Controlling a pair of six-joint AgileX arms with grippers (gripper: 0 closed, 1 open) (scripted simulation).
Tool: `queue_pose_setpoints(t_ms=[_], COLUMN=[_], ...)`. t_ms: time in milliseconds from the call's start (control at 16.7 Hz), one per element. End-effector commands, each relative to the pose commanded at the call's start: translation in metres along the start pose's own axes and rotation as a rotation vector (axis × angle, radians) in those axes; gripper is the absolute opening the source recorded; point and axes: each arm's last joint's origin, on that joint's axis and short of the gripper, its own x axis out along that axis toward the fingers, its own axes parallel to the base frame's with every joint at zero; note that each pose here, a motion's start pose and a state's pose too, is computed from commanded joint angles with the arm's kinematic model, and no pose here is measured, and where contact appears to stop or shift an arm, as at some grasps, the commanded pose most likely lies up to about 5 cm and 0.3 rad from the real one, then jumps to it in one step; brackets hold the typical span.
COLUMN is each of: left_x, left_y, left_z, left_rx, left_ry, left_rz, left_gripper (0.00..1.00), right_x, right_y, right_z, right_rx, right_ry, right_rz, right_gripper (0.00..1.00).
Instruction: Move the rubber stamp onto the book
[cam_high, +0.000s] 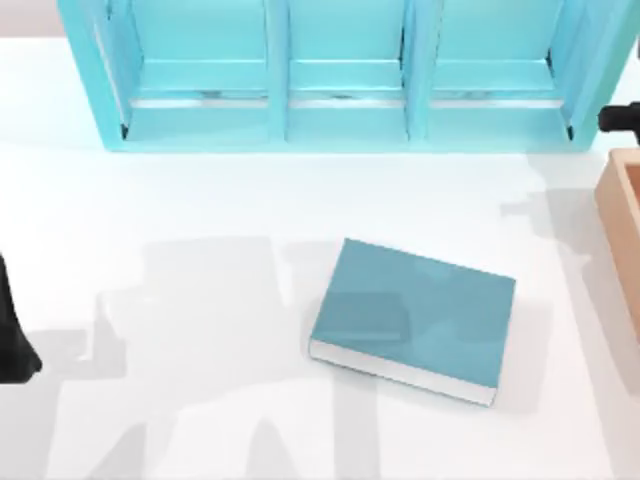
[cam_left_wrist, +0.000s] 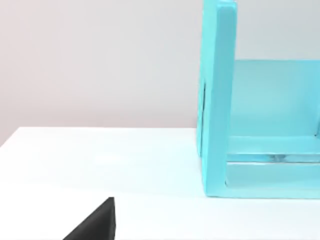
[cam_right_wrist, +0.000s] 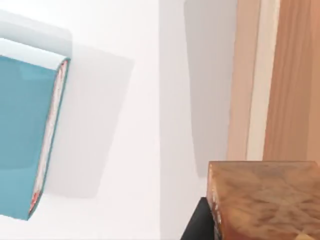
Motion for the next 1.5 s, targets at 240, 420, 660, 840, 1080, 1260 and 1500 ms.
queue_pose_setpoints(t_ms=[240, 420, 660, 840, 1080, 1260, 1500], left_x=[0.0, 0.0, 0.0, 0.0, 0.0, 0.0, 0.0], left_y=[0.0, 0.0, 0.0, 0.0, 0.0, 0.0, 0.0], left_z=[0.0, 0.0, 0.0, 0.0, 0.0, 0.0, 0.0], left_rx=[0.0, 0.0, 0.0, 0.0, 0.0, 0.0, 0.0], left_ry=[0.0, 0.0, 0.0, 0.0, 0.0, 0.0, 0.0], left_rz=[0.0, 0.0, 0.0, 0.0, 0.0, 0.0, 0.0], left_gripper=[1.0, 1.0, 1.0, 1.0, 1.0, 1.0, 1.0], right_x=[-0.001, 0.007, 0.039, 0.067, 0.088, 0.089, 0.084], right_y=[-0.001, 0.014, 0.084, 0.151, 0.191, 0.192, 0.191], right_z=[0.0, 0.005, 0.009, -0.006, -0.021, -0.021, -0.021], right_rx=[0.005, 0.004, 0.005, 0.005, 0.005, 0.005, 0.005], right_ry=[-0.003, 0.003, 0.012, 0.013, 0.007, 0.007, 0.007], right_rz=[0.002, 0.001, -0.002, -0.004, 0.0, 0.0, 0.0], right_gripper=[0.0, 0.0, 0.0, 0.0, 0.0, 0.0, 0.0])
